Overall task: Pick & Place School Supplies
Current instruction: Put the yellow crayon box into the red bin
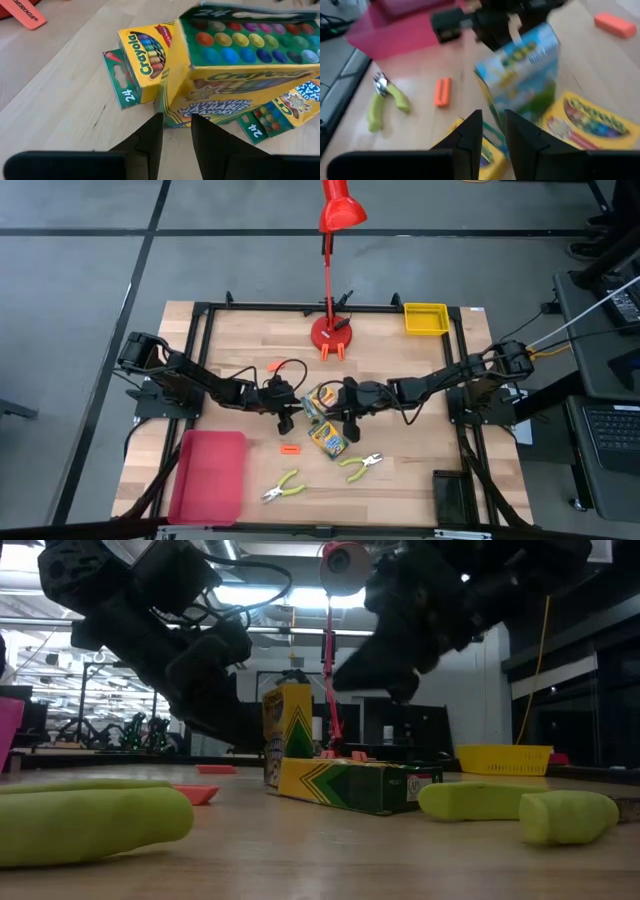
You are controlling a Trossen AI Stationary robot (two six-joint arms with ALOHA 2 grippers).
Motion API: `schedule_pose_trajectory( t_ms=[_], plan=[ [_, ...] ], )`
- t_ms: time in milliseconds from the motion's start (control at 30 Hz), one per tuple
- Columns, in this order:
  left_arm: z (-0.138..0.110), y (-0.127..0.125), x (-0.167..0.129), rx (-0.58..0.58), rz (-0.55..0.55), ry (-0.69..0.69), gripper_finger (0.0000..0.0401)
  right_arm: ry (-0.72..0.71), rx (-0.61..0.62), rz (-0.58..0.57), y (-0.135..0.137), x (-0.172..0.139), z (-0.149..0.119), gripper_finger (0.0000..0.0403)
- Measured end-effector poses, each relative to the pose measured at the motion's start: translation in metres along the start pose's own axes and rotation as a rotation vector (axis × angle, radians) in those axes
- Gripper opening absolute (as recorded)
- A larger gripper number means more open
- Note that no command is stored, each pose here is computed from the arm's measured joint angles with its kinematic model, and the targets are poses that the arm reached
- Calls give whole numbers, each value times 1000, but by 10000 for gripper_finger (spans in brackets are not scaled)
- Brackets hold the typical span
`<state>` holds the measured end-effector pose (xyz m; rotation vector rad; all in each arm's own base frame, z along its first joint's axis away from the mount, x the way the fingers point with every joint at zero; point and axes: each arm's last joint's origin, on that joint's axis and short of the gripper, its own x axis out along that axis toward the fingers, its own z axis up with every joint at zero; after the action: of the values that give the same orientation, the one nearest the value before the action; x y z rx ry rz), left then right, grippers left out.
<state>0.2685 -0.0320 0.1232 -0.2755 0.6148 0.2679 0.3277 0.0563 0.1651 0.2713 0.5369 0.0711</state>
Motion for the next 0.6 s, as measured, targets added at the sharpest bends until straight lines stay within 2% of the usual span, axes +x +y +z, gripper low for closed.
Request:
schedule_pose_trajectory(
  t_ms=[100, 300, 600],
  plan=[
    [0, 0, 0, 0, 0, 0, 97, -10, -18, 14, 9, 1, 11, 84],
    [0, 0, 0, -7, -13, 6, 97, -23, -26, -52, 17, 2, 30, 93],
    [-3, 2, -1, 39, 23, 33, 97, -29, 99, -133, 17, 2, 37, 179]
  ],
)
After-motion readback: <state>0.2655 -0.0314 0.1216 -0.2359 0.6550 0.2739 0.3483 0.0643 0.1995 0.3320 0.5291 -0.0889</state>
